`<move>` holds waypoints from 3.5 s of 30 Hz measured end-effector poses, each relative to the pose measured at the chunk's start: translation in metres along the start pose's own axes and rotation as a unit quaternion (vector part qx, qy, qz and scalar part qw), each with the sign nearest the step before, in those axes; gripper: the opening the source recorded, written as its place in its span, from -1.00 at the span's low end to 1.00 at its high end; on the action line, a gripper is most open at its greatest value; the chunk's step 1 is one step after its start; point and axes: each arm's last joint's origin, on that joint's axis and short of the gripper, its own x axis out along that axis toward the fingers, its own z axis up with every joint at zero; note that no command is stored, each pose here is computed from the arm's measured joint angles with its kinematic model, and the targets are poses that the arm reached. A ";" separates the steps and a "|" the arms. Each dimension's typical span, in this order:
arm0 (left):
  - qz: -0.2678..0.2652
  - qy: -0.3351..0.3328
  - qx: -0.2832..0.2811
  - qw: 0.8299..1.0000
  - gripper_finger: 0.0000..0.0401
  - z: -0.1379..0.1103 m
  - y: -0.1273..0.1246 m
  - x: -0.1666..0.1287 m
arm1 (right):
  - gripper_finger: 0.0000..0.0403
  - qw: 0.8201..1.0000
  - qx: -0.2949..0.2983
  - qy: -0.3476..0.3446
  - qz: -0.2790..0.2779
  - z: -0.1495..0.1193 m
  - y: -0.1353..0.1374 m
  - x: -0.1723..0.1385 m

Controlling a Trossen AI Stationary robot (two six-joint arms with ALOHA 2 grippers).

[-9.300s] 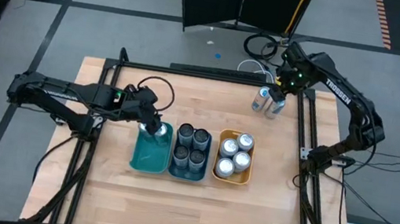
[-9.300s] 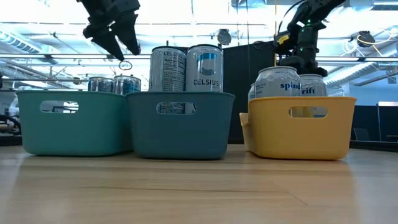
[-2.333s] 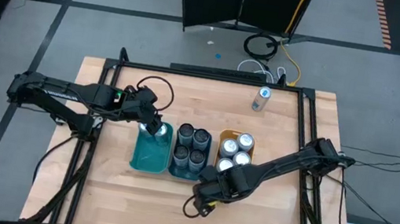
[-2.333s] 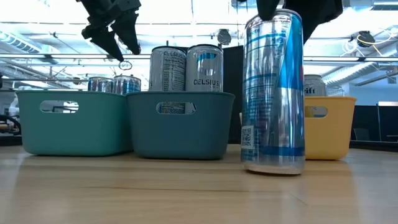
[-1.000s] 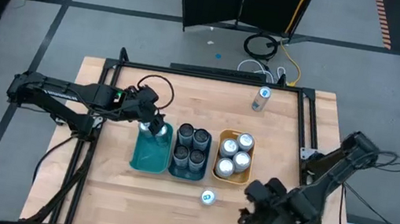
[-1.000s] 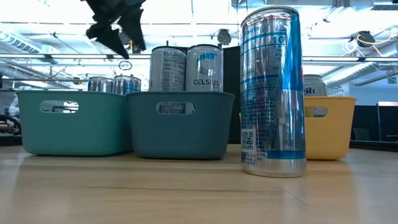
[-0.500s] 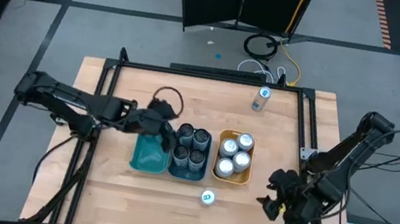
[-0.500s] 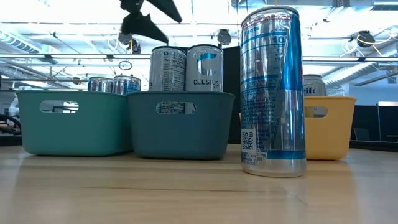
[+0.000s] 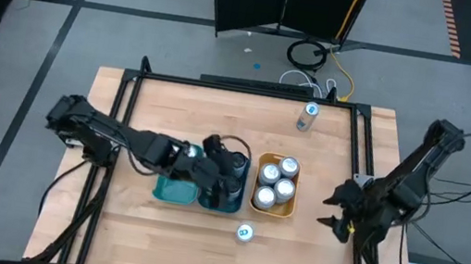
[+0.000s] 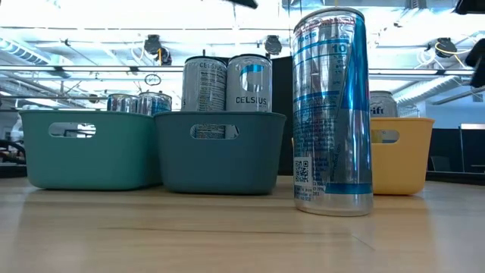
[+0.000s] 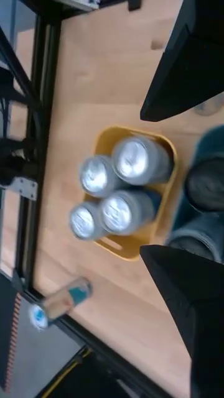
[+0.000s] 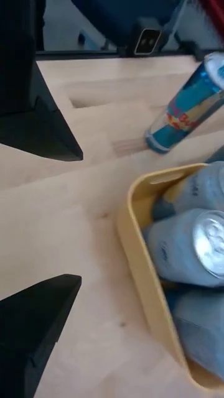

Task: Sort soda cans
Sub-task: Put the bottom blue soda can into the green bin

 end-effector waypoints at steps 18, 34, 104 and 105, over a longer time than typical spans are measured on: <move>-0.037 0.062 0.048 0.996 0.74 0.042 -0.081 0.045 | 0.52 0.999 -0.016 -0.003 0.042 -0.019 -0.043 0.005; -0.099 0.139 0.016 0.985 0.74 0.007 -0.119 0.081 | 0.52 0.998 -0.001 -0.001 0.068 -0.017 -0.038 0.005; -0.078 0.218 -0.005 0.973 0.35 -0.034 -0.116 0.119 | 0.52 0.997 -0.010 -0.007 0.076 -0.016 -0.036 0.004; -0.082 0.217 -0.008 0.973 0.34 -0.033 -0.116 0.118 | 0.52 0.997 -0.010 -0.007 0.076 -0.016 -0.036 0.004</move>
